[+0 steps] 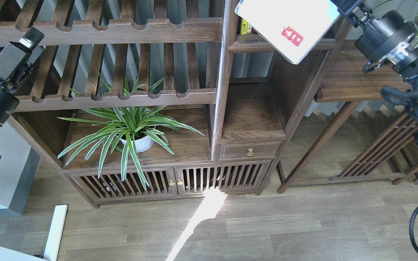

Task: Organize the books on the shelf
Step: 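Push the white book into the upper compartment beside the standing books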

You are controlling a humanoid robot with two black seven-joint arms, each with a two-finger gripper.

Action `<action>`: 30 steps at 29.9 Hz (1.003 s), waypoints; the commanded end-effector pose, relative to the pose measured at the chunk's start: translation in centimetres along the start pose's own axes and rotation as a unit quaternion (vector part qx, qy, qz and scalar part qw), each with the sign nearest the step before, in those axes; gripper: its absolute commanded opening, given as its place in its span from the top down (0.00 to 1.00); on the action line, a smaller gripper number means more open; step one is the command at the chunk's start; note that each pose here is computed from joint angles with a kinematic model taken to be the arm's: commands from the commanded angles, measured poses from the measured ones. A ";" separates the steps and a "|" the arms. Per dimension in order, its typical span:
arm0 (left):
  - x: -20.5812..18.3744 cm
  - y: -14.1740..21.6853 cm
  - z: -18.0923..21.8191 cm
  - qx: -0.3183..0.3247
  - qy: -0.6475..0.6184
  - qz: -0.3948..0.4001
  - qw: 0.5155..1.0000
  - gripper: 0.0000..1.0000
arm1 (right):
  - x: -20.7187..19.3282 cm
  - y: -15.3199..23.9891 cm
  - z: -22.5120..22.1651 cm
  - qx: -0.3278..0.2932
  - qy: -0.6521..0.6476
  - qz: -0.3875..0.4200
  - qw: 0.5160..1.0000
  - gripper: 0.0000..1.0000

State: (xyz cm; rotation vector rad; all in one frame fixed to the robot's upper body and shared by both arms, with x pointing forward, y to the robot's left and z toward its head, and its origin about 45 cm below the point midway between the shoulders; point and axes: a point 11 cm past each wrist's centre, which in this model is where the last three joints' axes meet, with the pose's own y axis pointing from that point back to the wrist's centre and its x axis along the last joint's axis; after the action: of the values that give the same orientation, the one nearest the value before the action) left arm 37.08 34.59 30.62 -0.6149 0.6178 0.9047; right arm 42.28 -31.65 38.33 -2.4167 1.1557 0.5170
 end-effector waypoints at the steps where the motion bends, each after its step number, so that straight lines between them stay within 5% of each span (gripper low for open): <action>1: 0.2 0.3 -0.2 0.001 0.002 0.004 1.000 0.01 | 0.2 0.7 0.0 -0.006 0.008 -0.005 1.000 0.95; 15: 0.2 0.2 -1.2 0.016 0.007 0.003 1.000 0.01 | 1.7 3.1 -6.2 -0.007 0.084 0.072 0.994 0.95; 30: 0.2 0.2 -1.2 0.016 0.007 0.003 1.000 0.01 | 2.4 0.3 -6.2 0.013 0.064 0.153 0.986 0.97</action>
State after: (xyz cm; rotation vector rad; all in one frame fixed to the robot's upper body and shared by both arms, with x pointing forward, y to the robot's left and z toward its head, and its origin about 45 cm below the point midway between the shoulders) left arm 36.78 33.96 29.64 -0.5913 0.6433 0.8955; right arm 43.66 -37.23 41.94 -2.3196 1.5708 0.4315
